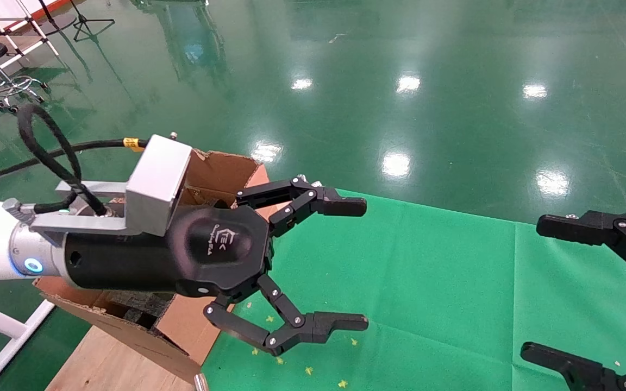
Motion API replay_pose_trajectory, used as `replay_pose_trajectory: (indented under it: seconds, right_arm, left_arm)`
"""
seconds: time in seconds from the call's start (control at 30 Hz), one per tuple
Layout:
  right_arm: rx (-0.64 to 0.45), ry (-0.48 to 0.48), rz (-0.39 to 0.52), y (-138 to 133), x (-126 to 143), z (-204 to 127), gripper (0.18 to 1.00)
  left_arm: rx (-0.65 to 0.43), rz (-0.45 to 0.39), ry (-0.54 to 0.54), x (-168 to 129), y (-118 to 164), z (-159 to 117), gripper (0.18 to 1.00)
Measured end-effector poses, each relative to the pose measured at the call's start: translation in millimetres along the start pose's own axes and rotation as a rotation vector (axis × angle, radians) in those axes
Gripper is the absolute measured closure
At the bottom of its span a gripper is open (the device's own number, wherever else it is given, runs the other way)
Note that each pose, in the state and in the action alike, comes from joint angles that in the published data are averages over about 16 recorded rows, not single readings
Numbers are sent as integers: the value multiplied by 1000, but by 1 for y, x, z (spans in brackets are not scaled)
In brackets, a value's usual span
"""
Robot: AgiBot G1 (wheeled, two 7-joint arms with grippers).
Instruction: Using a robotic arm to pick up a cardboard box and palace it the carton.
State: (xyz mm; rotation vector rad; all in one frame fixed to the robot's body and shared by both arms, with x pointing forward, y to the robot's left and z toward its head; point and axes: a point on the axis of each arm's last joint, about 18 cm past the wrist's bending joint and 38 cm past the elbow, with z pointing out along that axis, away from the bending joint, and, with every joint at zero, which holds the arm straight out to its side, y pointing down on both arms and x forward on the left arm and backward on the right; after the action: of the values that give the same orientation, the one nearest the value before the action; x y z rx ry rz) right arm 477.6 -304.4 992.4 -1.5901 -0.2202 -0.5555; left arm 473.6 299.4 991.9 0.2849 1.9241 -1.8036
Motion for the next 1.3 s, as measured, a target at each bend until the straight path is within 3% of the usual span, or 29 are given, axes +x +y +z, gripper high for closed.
replay_pose_trajectory:
  seconds: [1.3]
  right_arm:
    - [0,0,0,0,0,0,178]
  left_arm:
    - [-7,-2,-9,-3,1,-1,183]
